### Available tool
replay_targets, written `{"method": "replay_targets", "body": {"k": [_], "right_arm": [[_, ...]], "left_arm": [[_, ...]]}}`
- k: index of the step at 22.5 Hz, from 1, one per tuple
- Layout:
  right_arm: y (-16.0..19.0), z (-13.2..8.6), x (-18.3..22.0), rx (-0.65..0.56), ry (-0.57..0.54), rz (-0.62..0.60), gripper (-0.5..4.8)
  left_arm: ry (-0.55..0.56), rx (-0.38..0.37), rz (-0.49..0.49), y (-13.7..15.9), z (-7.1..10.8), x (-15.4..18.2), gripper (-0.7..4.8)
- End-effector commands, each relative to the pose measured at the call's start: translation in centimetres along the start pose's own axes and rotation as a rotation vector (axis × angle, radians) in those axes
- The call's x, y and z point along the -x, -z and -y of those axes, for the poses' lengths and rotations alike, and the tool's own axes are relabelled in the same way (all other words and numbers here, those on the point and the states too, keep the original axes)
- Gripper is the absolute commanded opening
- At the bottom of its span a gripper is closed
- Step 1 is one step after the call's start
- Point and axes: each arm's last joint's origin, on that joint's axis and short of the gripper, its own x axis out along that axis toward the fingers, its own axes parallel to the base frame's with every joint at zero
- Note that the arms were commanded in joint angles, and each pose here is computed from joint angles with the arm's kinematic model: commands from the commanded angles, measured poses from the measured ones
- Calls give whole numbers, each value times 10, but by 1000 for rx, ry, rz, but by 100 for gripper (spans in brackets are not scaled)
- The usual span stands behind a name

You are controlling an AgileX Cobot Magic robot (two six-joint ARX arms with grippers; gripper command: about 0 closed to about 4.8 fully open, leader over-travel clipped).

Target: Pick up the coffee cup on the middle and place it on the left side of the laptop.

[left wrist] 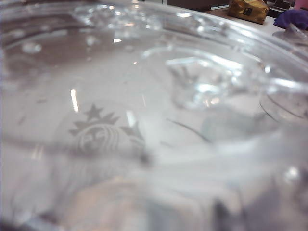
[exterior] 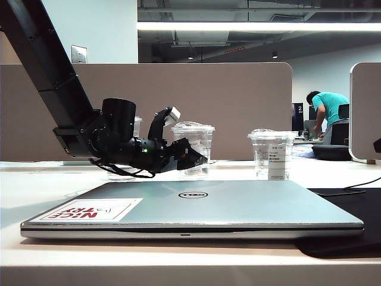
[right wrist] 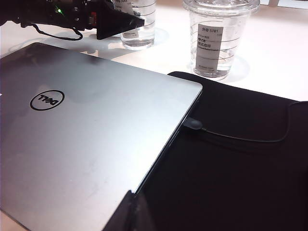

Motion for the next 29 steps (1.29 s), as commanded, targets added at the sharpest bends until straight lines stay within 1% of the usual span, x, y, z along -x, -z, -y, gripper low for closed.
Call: {"method": "replay_targets", "body": {"k": [1, 5, 10, 13, 14, 16, 19, 23, 25, 29], "right_arm": [[-1, 0, 0, -2, -1, 15, -5], [-1, 0, 0, -2, -1, 16, -5], [-1, 0, 0, -2, -1, 16, -5], [-1, 0, 0, -2, -1, 16, -5], [-1, 0, 0, -2, -1, 16, -5], [-1, 0, 0, -2, -1, 16, -5], [-1, 0, 0, -2, -1, 16, -5], [-1, 0, 0, -2, -1, 16, -5], [-1, 0, 0, -2, -1, 17, -5], [-1, 0, 0, -2, -1, 18, -5]], "left_arm": [[25, -22, 28, -6, 2, -1, 393], [72, -23, 29, -7, 3, 0, 393], [71, -33, 40, -11, 4, 0, 390], [92, -50, 60, -23, 6, 3, 390], [96, -61, 72, -32, 7, 5, 390], [90, -74, 89, -42, 5, 9, 390], [95, -76, 92, -44, 3, 12, 390], [100, -43, 53, -38, 2, 12, 389], [122, -47, 58, -39, 3, 12, 389], [123, -53, 77, -42, 3, 12, 389]]}}
